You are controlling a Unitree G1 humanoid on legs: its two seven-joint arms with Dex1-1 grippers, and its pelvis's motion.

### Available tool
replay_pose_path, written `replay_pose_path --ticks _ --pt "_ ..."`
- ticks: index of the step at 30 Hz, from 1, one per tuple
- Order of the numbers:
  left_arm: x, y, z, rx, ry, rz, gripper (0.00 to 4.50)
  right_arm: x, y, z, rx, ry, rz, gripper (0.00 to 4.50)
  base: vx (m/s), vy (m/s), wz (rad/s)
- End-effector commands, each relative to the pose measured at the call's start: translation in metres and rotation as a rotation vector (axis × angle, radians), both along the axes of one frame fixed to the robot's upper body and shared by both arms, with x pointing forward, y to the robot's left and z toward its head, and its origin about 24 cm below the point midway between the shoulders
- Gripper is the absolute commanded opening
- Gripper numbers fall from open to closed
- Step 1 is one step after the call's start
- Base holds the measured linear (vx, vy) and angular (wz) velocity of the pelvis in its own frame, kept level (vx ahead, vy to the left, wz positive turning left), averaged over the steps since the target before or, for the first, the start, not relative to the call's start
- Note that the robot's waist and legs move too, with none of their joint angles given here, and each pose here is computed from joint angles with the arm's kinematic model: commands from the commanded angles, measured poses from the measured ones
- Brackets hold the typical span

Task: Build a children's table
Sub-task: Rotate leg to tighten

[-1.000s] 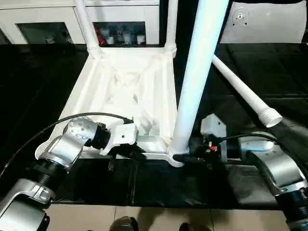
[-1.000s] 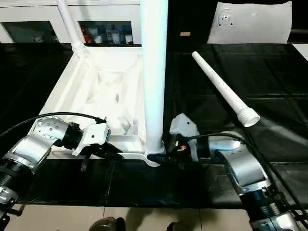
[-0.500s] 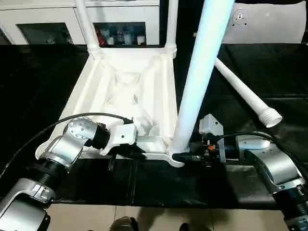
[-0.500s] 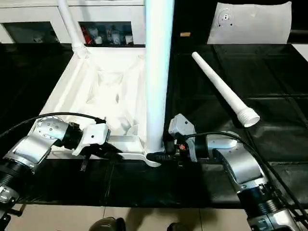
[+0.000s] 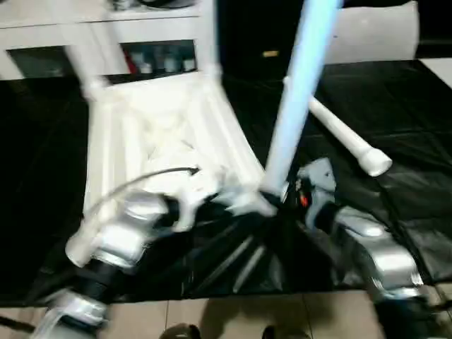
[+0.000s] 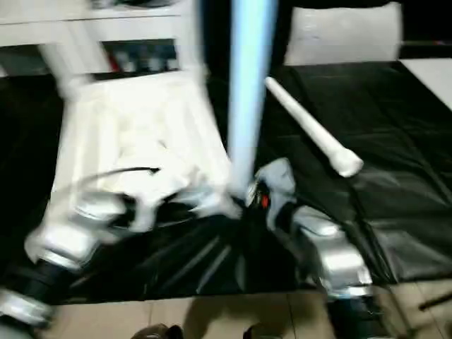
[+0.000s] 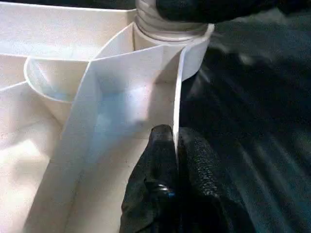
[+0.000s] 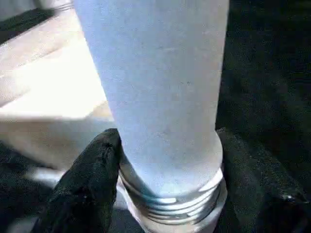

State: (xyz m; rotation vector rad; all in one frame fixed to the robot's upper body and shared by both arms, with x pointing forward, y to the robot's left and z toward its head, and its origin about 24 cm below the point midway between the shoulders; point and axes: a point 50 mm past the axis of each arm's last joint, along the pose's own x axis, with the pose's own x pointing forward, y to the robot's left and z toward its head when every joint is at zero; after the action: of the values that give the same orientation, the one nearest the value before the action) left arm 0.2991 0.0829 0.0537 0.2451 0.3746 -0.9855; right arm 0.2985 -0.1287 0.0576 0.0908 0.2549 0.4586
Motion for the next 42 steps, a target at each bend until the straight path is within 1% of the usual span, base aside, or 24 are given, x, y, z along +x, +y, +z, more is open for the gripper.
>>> replay_pose_path --ticks 1,3,7,9,11,14,15,17,18,19,20,23,24,27,29,30,31,32,34,35,36,41,42 --pt "0.008 -0.027 0.028 -0.128 -0.116 0.128 0.00 -0.014 0.043 -0.036 0.107 0.234 0.067 2.72 0.000 0.000 0.00" --pt "0.008 -0.035 0.031 -0.123 -0.131 0.141 0.00 -0.010 0.047 -0.037 0.139 0.257 0.011 2.72 0.000 0.000 0.00" --pt "0.004 -0.041 0.030 -0.055 -0.145 0.094 0.00 -0.005 0.050 -0.035 0.131 0.211 0.004 2.72 0.000 0.000 0.00" --pt "0.003 -0.036 0.027 -0.013 -0.136 0.074 0.00 -0.004 0.049 -0.033 0.124 0.200 -0.012 3.40 0.000 0.000 0.00" --pt "0.003 -0.033 0.026 0.010 -0.130 0.068 0.00 -0.003 0.048 -0.032 0.122 0.187 -0.017 3.43 0.000 0.000 0.00" --pt "0.002 -0.026 0.023 0.029 -0.110 0.054 0.00 -0.001 0.044 -0.028 0.113 0.147 -0.018 3.81 0.000 0.000 0.00" --pt "0.001 -0.020 0.021 0.040 -0.093 0.045 0.00 0.000 0.039 -0.025 0.104 0.114 -0.017 3.91 0.000 0.000 0.00" --pt "0.001 -0.008 0.017 0.066 -0.072 0.021 0.00 0.000 0.026 -0.018 0.062 0.041 0.000 3.97 0.000 0.000 0.00" --pt "0.001 -0.005 0.016 0.072 -0.067 0.011 0.00 0.000 0.022 -0.016 0.052 0.019 0.012 3.97 0.000 0.000 0.00" --pt "0.001 -0.005 0.016 0.072 -0.067 0.011 0.00 0.000 0.022 -0.016 0.052 0.019 0.012 4.15 0.000 0.000 0.00" --pt "0.001 0.004 0.014 0.095 -0.061 -0.026 0.00 -0.004 0.010 -0.012 0.031 -0.026 0.067 4.25 0.000 0.000 0.00" --pt "0.001 0.018 0.012 0.126 -0.054 -0.089 0.00 -0.010 -0.006 -0.005 -0.007 -0.078 0.161 4.31 0.000 0.000 0.00" --pt "0.001 0.027 0.011 0.148 -0.039 -0.131 0.00 -0.015 -0.016 0.000 -0.008 -0.095 0.230 4.42 0.000 0.000 0.00" --pt "0.001 0.038 0.012 0.169 -0.028 -0.206 0.00 -0.022 -0.026 0.009 -0.020 -0.109 0.350 4.42 0.000 0.000 0.00" --pt "-0.001 0.042 0.013 0.177 -0.024 -0.253 0.00 -0.025 -0.029 0.012 -0.028 -0.110 0.394 4.42 0.000 0.000 0.00" --pt "-0.004 0.045 0.014 0.184 -0.022 -0.335 0.00 -0.027 -0.033 0.015 -0.036 -0.107 0.445 4.42 0.000 0.000 0.00" --pt "-0.004 0.046 0.014 0.186 -0.022 -0.344 0.00 -0.027 -0.033 0.015 -0.037 -0.106 0.451 4.42 0.000 0.000 0.00" --pt "-0.008 0.053 0.015 0.222 -0.021 -0.469 0.00 -0.030 -0.036 0.021 -0.053 -0.088 0.554 4.42 0.000 0.000 0.00" --pt "-0.010 0.058 0.015 0.242 -0.007 -0.540 0.00 -0.032 -0.038 0.024 -0.071 -0.067 0.645 4.42 0.000 0.000 0.00" --pt "-0.010 0.059 0.015 0.243 -0.003 -0.555 0.00 -0.032 -0.038 0.024 -0.076 -0.058 0.668 4.42 0.000 0.000 0.00" --pt "-0.008 0.062 0.016 0.266 0.006 -0.580 0.00 -0.032 -0.037 0.027 -0.086 -0.046 0.730 4.42 0.000 0.000 0.00" --pt "-0.008 0.063 0.017 0.290 0.016 -0.651 0.00 -0.030 -0.036 0.030 -0.101 -0.035 0.811 4.42 0.000 0.000 0.00" --pt "-0.008 0.062 0.018 0.298 0.018 -0.697 0.00 -0.027 -0.033 0.033 -0.110 -0.037 0.850 4.25 0.000 0.000 0.00"
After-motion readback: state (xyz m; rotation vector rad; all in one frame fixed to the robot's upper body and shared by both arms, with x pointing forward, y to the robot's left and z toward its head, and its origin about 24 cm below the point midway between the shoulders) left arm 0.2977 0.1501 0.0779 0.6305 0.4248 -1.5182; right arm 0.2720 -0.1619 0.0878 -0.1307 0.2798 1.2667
